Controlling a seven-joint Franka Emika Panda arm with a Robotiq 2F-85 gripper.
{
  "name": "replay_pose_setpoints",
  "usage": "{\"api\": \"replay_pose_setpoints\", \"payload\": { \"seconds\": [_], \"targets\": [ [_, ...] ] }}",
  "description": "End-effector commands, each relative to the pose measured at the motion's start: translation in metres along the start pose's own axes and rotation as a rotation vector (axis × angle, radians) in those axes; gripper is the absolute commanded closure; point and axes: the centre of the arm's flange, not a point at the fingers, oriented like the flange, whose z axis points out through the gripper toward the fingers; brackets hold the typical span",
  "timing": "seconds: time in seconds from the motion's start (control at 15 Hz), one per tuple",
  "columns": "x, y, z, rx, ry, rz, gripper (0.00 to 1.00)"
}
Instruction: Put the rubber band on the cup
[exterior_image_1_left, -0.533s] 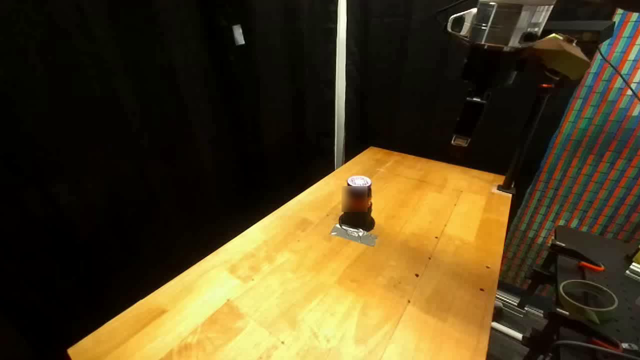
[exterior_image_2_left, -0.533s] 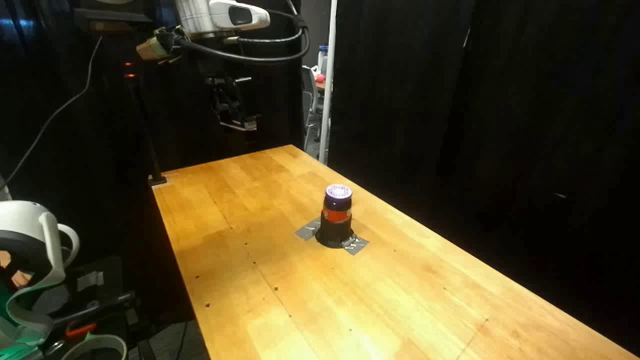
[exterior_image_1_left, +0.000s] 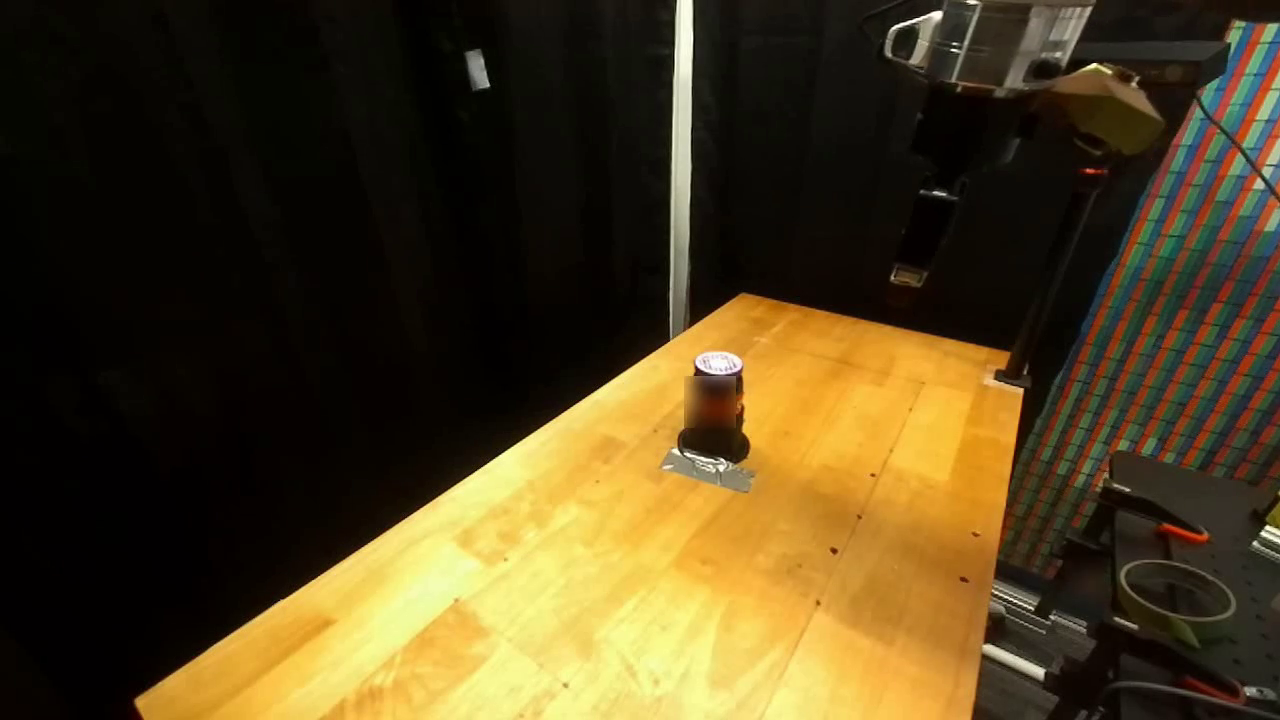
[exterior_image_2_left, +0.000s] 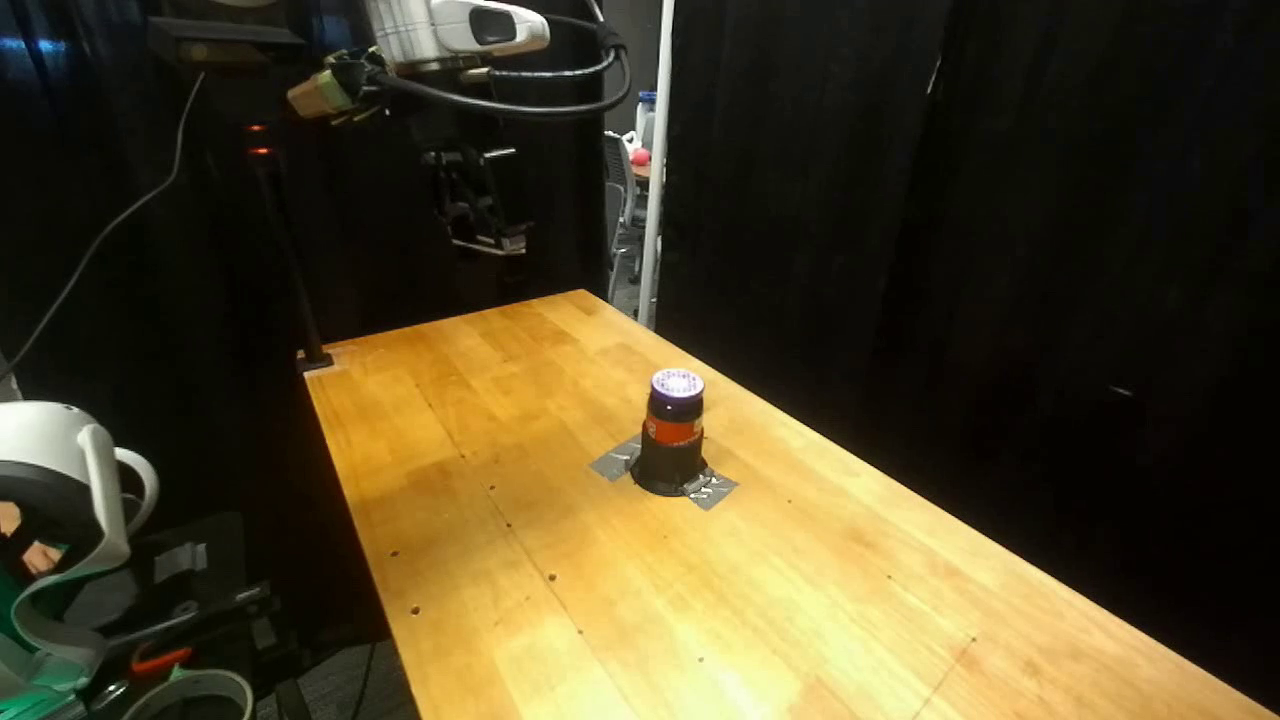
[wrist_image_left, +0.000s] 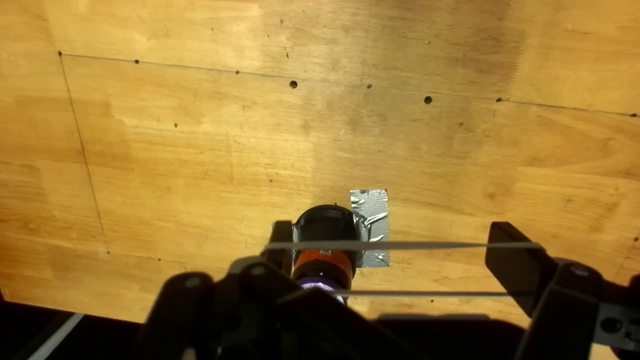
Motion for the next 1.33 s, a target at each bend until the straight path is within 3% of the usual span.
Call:
{"api": "replay_pose_setpoints", "payload": {
  "seconds": [0.0, 0.13, 0.27, 0.67, 1.27],
  "targets": [
    [0.086, 0.004, 0.01, -0.002, 0.086, 0.033, 0.0],
    [0.12, 0.01, 0.023, 0.029, 0.159, 0.04, 0.0],
    [0.154, 0.02, 0.046, 0.073, 0.172, 0.038, 0.0],
    [0.228, 0.047, 0.127, 0.172, 0.089, 0.046, 0.0],
    [0.248, 0.063, 0.192, 0.133, -0.061, 0.035, 0.0]
  ]
}}
